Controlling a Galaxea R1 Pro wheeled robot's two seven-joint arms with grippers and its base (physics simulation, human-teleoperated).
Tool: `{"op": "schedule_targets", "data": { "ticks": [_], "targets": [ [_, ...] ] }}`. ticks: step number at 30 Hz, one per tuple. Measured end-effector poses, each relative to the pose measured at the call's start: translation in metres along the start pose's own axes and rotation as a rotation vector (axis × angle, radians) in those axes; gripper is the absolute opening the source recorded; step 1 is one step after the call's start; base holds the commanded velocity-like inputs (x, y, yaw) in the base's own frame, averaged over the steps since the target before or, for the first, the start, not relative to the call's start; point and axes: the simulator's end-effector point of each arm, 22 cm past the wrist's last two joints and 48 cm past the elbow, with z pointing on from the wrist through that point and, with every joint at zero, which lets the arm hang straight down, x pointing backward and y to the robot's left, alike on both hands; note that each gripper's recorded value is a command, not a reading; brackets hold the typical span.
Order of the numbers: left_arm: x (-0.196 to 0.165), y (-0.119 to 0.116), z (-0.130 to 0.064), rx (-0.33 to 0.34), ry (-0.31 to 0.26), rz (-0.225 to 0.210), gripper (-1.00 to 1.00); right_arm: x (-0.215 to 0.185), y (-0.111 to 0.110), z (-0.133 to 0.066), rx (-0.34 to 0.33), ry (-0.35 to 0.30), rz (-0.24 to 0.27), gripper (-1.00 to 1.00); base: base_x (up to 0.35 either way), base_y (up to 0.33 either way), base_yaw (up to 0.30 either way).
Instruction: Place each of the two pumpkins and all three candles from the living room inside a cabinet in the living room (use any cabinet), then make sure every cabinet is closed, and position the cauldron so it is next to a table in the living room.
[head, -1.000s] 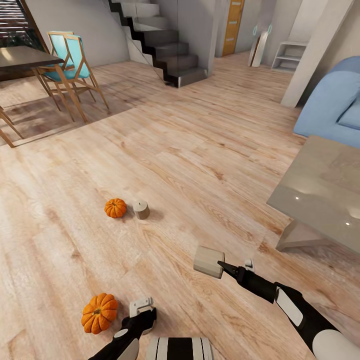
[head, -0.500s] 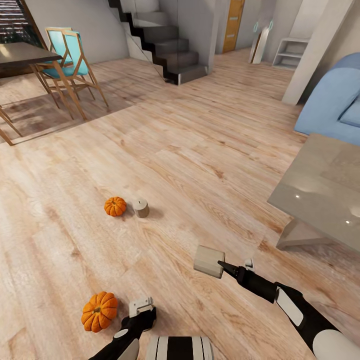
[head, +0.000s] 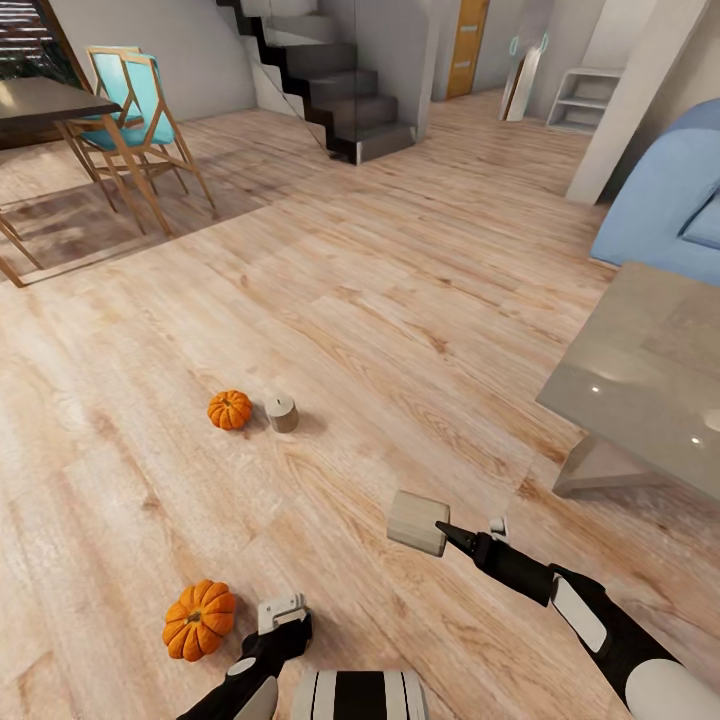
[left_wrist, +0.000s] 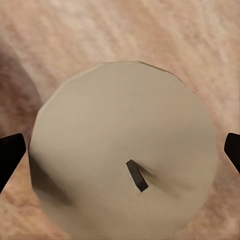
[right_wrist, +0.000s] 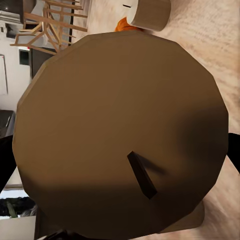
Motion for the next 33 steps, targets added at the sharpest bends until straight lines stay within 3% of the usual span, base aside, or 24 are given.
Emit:
{"op": "schedule_targets", "data": {
  "ticks": [33],
  "targets": [
    [0.018, 0.004, 0.007, -0.007, 0.035, 0.005, 1.0, 0.01, -0.017, 0.002, 0.016, 0.012, 0.028, -1.0, 0.0, 0.0, 0.0]
  ]
}}
